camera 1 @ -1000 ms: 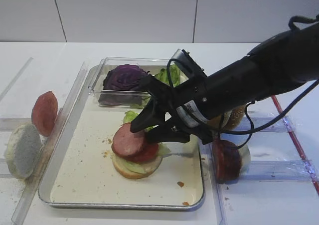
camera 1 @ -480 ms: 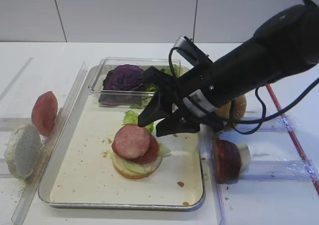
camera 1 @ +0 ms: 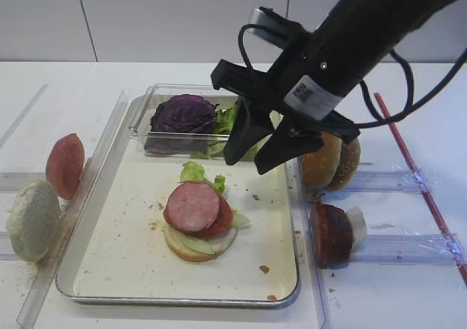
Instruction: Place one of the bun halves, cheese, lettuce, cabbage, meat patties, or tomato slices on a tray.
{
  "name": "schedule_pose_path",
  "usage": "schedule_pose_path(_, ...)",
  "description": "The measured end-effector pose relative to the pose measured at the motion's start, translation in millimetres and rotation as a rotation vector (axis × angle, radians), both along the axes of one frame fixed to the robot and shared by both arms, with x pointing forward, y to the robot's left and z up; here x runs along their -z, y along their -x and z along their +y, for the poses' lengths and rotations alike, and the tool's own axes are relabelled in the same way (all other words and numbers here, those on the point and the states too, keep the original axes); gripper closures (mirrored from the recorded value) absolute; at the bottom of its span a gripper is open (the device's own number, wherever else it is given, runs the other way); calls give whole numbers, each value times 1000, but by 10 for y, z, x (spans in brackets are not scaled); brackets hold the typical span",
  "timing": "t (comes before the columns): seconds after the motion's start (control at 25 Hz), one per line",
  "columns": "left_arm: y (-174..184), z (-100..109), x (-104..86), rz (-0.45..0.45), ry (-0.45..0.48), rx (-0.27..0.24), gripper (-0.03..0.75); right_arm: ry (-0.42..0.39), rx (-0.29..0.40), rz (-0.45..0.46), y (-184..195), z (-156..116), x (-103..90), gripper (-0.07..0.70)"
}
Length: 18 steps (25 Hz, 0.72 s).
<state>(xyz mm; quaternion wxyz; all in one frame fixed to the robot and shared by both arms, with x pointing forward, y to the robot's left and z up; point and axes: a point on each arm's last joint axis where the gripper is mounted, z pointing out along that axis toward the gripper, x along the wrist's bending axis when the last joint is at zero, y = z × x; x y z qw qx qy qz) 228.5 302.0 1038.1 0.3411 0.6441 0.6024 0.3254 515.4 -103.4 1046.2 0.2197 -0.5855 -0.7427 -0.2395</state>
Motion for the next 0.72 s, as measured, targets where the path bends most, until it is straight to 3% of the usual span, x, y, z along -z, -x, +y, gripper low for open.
schedule_pose_path(0.12, 0, 0, 0, 0, 0, 0, 429, 98, -11, 15, -16, -56, -145, 296)
schedule_pose_path(0.24, 0, 0, 0, 0, 0, 0, 429, 180, 25, -43, -91, -112, -302, 296)
schedule_pose_path(0.44, 0, 0, 0, 0, 0, 0, 429, 212, 53, -115, -80, -178, -500, 296)
schedule_pose_path(0.72, 0, 0, 0, 0, 0, 0, 429, 318, 59, -162, -124, -305, -484, 296)
